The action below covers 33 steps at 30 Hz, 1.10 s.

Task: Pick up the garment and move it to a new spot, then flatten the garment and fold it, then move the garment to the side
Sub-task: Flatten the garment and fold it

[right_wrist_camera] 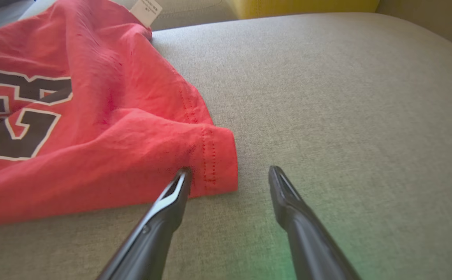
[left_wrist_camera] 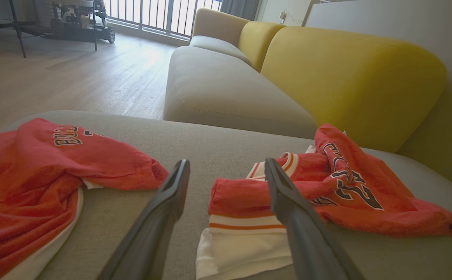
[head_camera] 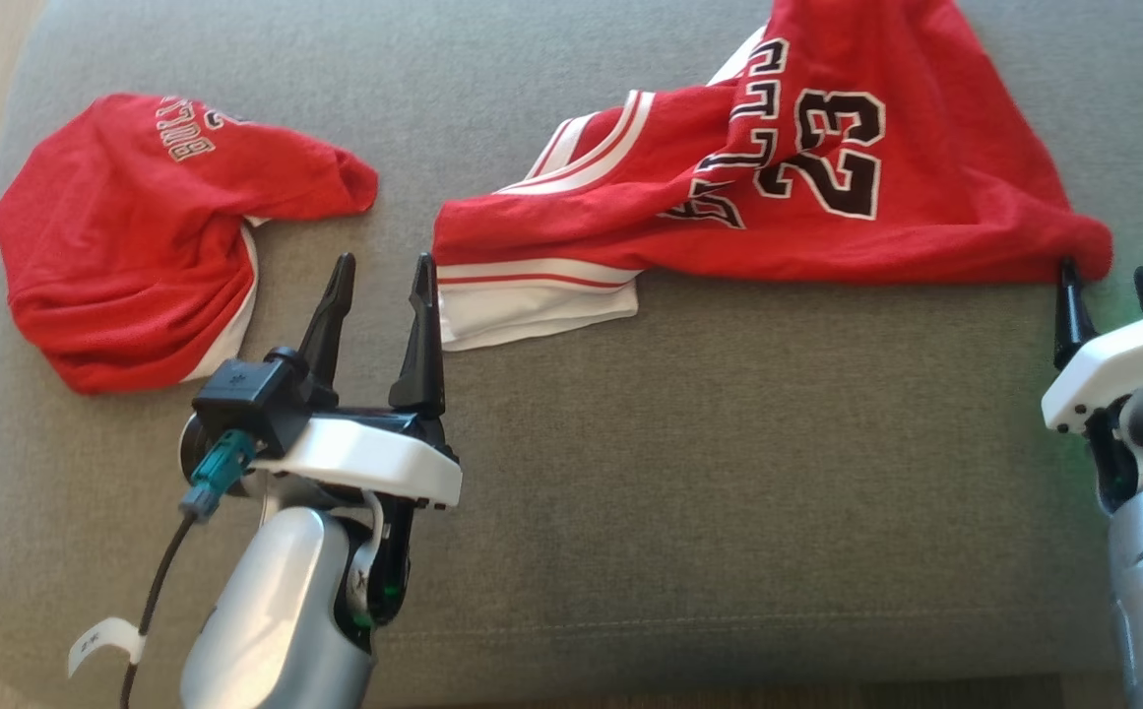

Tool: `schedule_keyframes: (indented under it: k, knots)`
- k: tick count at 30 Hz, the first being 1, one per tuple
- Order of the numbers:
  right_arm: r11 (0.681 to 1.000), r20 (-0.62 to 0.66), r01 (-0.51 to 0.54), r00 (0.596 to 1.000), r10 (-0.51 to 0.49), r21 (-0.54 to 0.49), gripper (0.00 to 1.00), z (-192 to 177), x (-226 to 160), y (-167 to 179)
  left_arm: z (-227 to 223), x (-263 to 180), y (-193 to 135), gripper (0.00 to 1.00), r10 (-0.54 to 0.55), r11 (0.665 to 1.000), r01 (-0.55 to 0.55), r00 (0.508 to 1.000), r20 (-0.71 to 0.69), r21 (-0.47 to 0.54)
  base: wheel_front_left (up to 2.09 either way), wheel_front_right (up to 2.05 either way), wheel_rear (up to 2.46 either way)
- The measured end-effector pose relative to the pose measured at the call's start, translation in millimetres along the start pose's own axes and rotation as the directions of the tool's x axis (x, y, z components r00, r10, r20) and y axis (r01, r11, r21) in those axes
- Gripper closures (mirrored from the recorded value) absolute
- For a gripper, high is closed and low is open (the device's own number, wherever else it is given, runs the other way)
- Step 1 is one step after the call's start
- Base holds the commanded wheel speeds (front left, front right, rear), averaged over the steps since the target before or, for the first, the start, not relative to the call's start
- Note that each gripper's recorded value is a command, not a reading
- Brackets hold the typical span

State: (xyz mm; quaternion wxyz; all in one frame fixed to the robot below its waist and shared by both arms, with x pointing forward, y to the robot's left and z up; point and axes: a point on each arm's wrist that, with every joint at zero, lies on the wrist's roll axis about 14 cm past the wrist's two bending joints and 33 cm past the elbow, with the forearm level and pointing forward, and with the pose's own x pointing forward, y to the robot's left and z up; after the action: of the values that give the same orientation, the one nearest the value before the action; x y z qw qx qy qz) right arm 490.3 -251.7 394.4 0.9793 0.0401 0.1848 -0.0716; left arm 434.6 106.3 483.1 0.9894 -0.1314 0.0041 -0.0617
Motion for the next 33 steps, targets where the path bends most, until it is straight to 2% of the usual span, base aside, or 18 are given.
schedule_keyframes:
  k: [4, 13, 25, 26, 28, 29, 33]
  knots:
    - [1.0, -0.053, -0.012, 0.999, 0.01, -0.029, 0.0, -10.5, 14.3, 3.7, -4.3, -0.7, 10.7, 0.0, 0.033, 0.999, -0.033, 0.999, -0.011, 0.004, 0.0, 0.0, 0.0]
    - [0.998, -0.062, -0.03, 0.998, 0.026, -0.061, 0.0, -8.6, 36.3, 11.7, -14.3, -0.3, 20.8, 0.0, 0.059, 0.998, -0.059, 0.998, -0.037, 0.007, 0.0, 0.0, 0.0]
    - [0.997, -0.079, -0.06, 0.995, 0.056, -0.045, 0.0, -9.7, 38.6, 26.5, -9.8, 0.9, 18.9, 0.0, 0.053, 0.999, -0.053, 0.998, -0.025, 0.009, 0.0, 0.0, 0.0]
    - [0.997, -0.083, -0.063, 0.995, 0.06, -0.038, 0.05, -10.2, 37.4, 28.6, -8.9, 1.0, 18.1, 0.0, 0.051, 0.999, -0.051, 0.998, -0.023, 0.009, 0.0, 0.0, 0.0]
    - [0.997, -0.086, -0.071, 0.994, 0.069, -0.024, 0.87, -10.0, 35.0, 33.0, -7.5, 0.9, 16.2, 0.0, 0.046, 0.999, -0.046, 0.999, -0.019, 0.009, 0.0, 0.0, 0.0]
    - [0.997, -0.085, -0.077, 0.994, 0.075, -0.023, 1.0, -9.8, 33.3, 35.5, -6.4, 0.8, 15.1, 0.0, 0.043, 0.999, -0.043, 0.999, -0.017, 0.009, 0.0, 0.0, 0.0]
    - [0.995, -0.081, -0.097, 0.992, 0.098, 0.007, 1.0, -9.5, 24.9, 46.6, -1.6, 0.6, 8.8, 0.0, 0.027, 1.0, -0.027, 1.0, -0.004, 0.006, 0.0, 0.0, 0.0]
